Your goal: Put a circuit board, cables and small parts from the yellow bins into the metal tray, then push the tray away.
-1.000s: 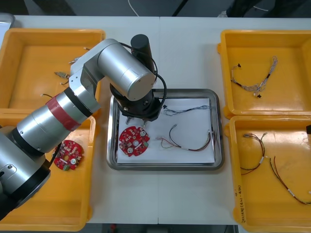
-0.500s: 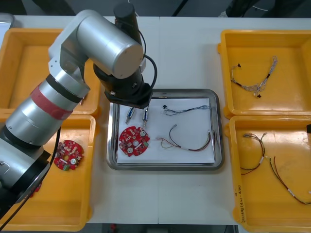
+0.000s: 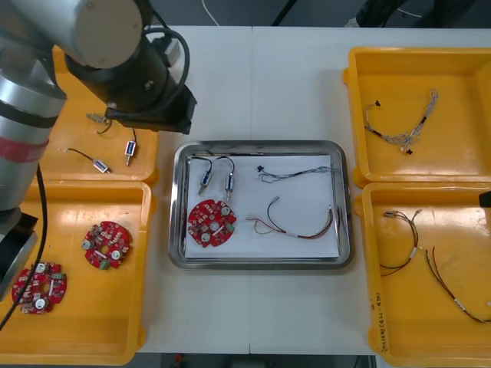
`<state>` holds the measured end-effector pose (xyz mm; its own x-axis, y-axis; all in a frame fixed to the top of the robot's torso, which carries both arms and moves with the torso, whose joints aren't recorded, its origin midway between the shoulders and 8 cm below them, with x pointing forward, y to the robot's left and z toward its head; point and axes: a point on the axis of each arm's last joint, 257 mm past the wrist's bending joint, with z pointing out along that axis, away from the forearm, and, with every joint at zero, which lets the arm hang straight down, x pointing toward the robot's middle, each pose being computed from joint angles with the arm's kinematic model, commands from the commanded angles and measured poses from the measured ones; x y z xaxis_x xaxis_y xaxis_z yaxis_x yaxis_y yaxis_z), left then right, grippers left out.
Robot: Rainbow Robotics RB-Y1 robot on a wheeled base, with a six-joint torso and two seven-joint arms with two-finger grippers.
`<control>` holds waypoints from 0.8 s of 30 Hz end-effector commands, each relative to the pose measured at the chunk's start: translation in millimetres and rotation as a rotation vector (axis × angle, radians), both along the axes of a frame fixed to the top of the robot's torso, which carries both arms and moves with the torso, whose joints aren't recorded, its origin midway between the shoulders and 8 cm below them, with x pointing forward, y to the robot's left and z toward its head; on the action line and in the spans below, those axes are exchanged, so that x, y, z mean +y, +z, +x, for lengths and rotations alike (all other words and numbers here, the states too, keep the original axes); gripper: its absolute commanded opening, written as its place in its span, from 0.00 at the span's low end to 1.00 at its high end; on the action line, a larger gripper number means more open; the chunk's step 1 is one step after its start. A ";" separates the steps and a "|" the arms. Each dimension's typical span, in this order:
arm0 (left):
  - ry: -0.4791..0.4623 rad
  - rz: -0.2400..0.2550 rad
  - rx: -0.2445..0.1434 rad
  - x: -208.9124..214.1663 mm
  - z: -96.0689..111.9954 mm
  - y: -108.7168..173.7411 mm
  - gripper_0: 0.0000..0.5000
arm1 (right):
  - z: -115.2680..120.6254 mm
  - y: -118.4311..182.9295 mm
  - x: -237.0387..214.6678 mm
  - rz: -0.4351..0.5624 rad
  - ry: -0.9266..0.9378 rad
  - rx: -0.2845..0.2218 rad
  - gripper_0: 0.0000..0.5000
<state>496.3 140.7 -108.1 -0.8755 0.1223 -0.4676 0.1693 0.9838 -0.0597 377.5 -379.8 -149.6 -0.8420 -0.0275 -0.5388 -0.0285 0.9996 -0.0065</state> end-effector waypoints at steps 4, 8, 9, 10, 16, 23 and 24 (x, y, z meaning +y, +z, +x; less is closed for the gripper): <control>0.056 0.023 -0.082 70.3 -7.8 19.2 1.00 | -8.2 4.8 20.5 -0.114 0.116 0.021 1.00; 0.097 0.030 -0.083 106.2 -16.1 18.0 1.00 | -10.5 0.4 42.9 -0.114 0.204 0.049 1.00; 0.102 0.026 -0.077 110.7 -18.0 16.7 1.00 | -11.4 -0.5 45.9 -0.114 0.216 0.053 1.00; 0.115 0.022 -0.075 121.1 -21.3 16.4 1.00 | -11.0 0.2 53.6 -0.112 0.246 0.057 1.00; 0.169 0.024 -0.057 164.9 -38.5 13.1 1.00 | -10.7 2.1 95.2 -0.112 0.404 0.075 1.00; 0.205 0.033 -0.052 193.9 -51.5 10.6 1.00 | -10.8 2.6 135.9 -0.142 0.550 0.081 1.00; 0.208 0.031 -0.045 196.1 -54.6 6.9 1.00 | -10.2 3.0 142.7 -0.151 0.573 0.082 1.00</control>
<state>452.4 313.7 -109.9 -0.8683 -0.1230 -0.4806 -0.0867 0.9915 -0.0970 365.2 -253.6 -160.0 -0.7714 -0.4678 -0.4314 -0.4954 0.8670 -0.0544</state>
